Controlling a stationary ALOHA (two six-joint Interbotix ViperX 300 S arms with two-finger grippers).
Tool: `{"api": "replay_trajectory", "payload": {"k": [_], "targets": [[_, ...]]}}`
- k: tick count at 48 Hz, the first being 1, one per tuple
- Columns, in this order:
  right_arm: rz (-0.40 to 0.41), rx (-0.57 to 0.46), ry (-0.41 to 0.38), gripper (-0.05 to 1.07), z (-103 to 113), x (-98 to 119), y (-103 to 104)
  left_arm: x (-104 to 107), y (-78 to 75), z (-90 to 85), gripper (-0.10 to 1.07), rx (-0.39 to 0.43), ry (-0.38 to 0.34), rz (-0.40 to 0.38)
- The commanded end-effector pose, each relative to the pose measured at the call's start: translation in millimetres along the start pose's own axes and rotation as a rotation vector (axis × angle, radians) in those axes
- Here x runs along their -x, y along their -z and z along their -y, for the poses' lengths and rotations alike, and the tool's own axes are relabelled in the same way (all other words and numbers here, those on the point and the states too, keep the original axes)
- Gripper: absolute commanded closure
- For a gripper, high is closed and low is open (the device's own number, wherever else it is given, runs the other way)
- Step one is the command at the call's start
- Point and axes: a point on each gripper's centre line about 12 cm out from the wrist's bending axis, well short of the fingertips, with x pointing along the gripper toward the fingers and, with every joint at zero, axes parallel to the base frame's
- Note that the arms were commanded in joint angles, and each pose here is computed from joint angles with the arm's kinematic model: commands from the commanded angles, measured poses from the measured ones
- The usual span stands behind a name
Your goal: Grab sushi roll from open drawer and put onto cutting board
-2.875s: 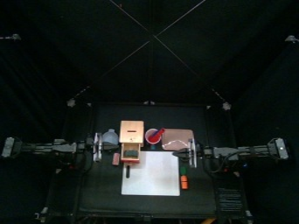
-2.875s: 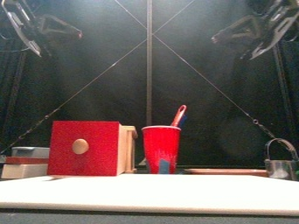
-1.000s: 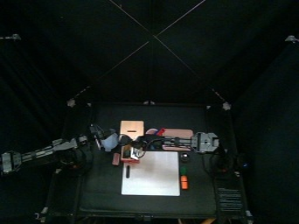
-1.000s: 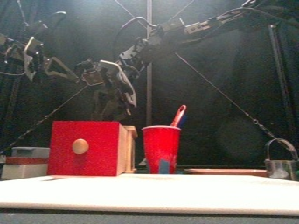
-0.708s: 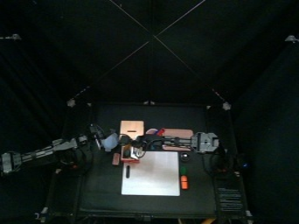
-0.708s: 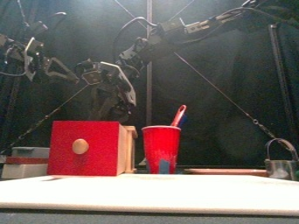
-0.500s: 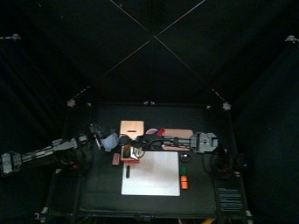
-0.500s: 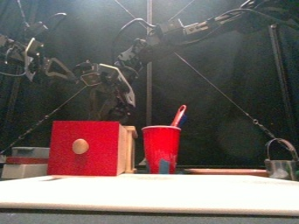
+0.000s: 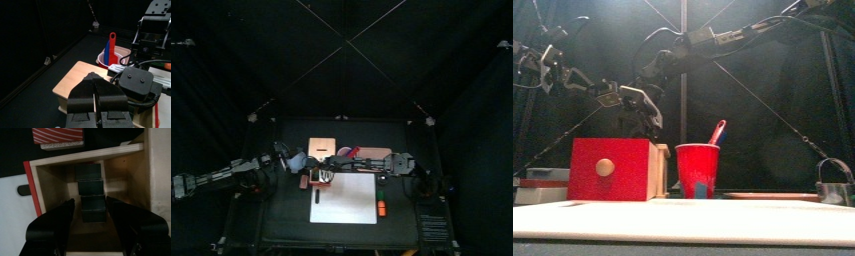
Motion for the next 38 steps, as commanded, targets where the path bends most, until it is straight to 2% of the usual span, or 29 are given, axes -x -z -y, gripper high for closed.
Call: {"api": "replay_trajectory", "payload": {"k": [1, 26, 31, 38], "targets": [[0.044, 0.004, 0.021, 0.15, 5, 19, -12, -1, -4.8, -1.6, 0.94, 0.001, -0.008, 0.011], [0.008, 0.041, 0.050, 0.16, -3, 9, -6, -1, -5.2, -3.4, 0.94, 0.004, -0.017, 0.011], [0.001, 0.046, 0.048, 0.20, -6, 7, -5, -1, -6.0, -3.4, 0.94, 0.004, -0.017, 0.014], [-0.008, 0.052, 0.046, 0.31, -10, 4, -3, -1, -6.5, -3.4, 0.94, 0.004, -0.017, 0.014]]}}
